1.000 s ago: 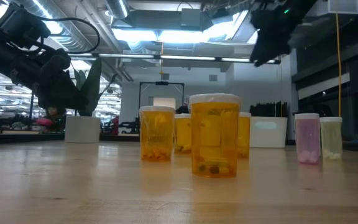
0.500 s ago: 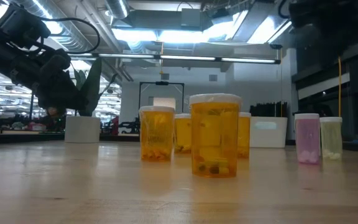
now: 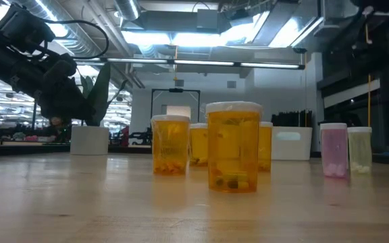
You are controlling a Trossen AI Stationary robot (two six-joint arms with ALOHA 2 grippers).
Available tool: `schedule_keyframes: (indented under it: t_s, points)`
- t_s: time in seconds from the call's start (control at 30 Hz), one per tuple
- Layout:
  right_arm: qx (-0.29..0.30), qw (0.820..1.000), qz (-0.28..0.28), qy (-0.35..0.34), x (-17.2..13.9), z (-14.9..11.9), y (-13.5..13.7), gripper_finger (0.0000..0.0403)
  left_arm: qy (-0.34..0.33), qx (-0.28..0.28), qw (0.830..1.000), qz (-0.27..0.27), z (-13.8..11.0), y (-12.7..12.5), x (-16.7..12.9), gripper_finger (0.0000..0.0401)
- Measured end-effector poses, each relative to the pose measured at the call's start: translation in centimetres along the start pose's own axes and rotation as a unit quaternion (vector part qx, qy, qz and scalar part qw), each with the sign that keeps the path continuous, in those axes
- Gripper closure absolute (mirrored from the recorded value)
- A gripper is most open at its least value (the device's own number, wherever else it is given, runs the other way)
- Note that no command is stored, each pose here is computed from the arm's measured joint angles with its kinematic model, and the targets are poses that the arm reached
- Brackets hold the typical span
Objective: Pick and place medicine bottles into bin by pill shape (circle, oval)
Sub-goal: Put the small yellow pill bottle into the right white bin
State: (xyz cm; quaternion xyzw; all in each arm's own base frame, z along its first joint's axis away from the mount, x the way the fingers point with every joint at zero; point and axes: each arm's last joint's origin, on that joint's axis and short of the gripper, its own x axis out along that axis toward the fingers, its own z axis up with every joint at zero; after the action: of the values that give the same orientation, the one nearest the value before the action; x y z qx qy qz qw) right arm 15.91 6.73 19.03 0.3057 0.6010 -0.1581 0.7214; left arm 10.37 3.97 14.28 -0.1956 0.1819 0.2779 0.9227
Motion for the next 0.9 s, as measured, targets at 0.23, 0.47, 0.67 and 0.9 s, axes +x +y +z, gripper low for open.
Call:
schedule_keyframes:
  t_s: [0.23, 0.47, 0.67, 0.9]
  points:
    - [-0.069, 0.994, 0.059, -0.063, 1.9, -0.1, 0.5, 0.0215, 0.000, 0.000, 1.000, 0.000, 0.0, 0.0, 0.0, 0.0219]
    - [-0.148, 0.983, 0.027, -0.101, 2.2, -0.1, 0.2, 0.0215, 0.000, -0.005, 1.000, 0.000, 0.0, 0.0, 0.0, 0.0219]
    - [-0.182, 0.976, 0.013, -0.120, 2.2, 0.0, 0.2, 0.0215, 0.000, -0.005, 1.000, 0.000, 0.0, 0.0, 0.0, 0.0219]
    - [-0.197, 0.974, 0.002, -0.116, 3.2, 0.3, 0.6, 0.0215, 0.000, -0.004, 1.000, 0.000, 0.0, 0.0, 0.0, 0.0219]
